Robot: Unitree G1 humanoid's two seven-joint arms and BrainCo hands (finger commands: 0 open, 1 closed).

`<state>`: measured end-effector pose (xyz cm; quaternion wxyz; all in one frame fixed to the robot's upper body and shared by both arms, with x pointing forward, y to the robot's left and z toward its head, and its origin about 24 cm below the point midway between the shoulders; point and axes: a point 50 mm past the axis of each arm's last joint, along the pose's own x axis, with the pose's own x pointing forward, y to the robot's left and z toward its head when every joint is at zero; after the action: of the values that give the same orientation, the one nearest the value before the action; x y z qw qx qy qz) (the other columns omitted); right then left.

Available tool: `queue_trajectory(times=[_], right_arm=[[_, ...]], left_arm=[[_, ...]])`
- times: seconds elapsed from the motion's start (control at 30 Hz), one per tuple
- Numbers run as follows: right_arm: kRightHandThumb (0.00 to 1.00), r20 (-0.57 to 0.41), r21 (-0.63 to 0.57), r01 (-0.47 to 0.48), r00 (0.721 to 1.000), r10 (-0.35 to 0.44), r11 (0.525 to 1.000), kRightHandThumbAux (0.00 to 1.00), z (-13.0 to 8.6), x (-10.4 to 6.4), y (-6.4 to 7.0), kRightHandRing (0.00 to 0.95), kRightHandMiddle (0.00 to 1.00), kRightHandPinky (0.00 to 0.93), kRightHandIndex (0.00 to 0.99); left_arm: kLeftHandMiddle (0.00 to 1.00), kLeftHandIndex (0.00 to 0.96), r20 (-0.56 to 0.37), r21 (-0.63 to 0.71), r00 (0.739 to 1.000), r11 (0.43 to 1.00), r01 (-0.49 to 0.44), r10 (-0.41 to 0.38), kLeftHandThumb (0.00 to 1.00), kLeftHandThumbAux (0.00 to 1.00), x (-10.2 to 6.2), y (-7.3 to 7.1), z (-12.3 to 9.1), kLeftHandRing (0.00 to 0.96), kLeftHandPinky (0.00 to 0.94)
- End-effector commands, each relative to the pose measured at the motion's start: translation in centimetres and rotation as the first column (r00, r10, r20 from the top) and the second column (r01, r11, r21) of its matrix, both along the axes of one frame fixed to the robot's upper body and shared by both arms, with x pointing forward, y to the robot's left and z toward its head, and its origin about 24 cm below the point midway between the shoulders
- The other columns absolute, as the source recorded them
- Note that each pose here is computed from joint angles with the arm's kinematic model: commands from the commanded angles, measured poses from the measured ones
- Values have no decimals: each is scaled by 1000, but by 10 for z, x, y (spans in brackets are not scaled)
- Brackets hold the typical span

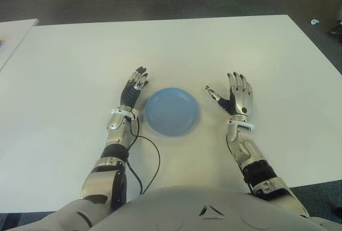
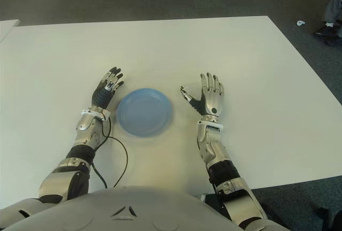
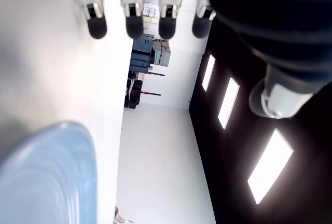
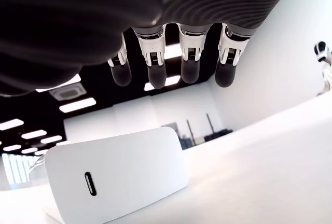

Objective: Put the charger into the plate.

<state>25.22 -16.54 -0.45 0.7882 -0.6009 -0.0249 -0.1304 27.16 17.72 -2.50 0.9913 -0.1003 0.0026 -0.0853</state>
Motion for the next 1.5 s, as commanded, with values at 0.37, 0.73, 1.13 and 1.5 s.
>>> queue_trajectory(times=[0.37,0.73,1.13,1.5], right_arm=[[290,-229,-30,4,973,-11,1000,124,-31,-10,1,0,0,0,0],[285,-271,-40,-32,962,20,999,125,-25,-6,-4,0,0,0,0],[286,-394,-60,-63,918,34,996,122,-13,-5,-9,0,0,0,0],[279,-533,-96,-109,845,41,989,114,1,-7,-10,0,0,0,0]], left_arm=[[32,0,-80,-17,997,1000,-2,1,5,467,-13,-3,-16,32,62],[38,0,-77,-26,997,1000,-4,2,6,468,-14,-4,-16,38,67],[42,0,-86,-41,996,999,1,-5,4,468,-15,-6,-16,40,62],[50,0,-84,-40,996,999,2,-5,1,466,-16,-8,-16,46,61]])
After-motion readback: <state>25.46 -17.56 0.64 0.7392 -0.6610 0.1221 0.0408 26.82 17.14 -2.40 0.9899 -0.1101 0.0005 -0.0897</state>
